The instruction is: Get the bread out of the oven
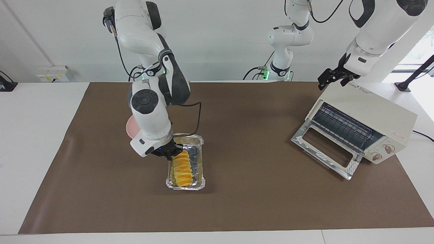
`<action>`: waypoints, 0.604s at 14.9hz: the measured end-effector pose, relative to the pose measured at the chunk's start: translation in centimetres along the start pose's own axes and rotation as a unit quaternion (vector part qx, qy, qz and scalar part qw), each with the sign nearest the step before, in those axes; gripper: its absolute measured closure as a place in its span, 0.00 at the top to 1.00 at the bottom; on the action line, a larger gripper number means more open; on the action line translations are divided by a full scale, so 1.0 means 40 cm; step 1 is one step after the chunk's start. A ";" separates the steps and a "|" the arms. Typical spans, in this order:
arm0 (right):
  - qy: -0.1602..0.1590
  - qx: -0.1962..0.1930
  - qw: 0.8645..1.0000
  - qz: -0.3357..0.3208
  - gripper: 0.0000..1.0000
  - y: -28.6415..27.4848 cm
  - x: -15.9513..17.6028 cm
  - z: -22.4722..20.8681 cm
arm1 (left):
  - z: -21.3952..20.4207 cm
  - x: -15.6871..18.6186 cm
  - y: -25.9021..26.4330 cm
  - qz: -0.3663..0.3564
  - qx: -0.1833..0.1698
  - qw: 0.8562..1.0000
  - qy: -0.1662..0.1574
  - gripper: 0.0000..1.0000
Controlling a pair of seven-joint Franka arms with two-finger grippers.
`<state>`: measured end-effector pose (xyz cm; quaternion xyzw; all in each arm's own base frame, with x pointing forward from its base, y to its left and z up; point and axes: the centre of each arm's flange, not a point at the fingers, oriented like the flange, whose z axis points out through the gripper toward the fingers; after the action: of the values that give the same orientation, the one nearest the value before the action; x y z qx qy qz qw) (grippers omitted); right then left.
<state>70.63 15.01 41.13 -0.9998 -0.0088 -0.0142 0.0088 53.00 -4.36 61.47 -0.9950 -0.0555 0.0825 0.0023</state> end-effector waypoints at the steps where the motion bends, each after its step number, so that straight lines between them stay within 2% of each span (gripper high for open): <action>1: 0.008 0.002 1.000 -0.009 0.01 0.066 0.016 0.010 | 0.000 0.000 0.000 0.000 0.000 1.000 0.000 1.00; 4: 0.024 0.005 1.000 -0.019 0.01 0.204 0.044 0.073 | 0.000 0.000 0.000 0.000 0.000 1.000 0.000 1.00; 9: 0.022 0.005 0.999 -0.034 0.01 0.217 0.040 0.164 | 0.000 0.000 0.000 0.000 0.000 1.000 0.000 1.00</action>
<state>72.56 6.46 34.48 -0.9983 -0.0426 -0.0362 0.0132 52.99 -4.36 61.47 -0.9950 -0.0555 0.0825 0.0023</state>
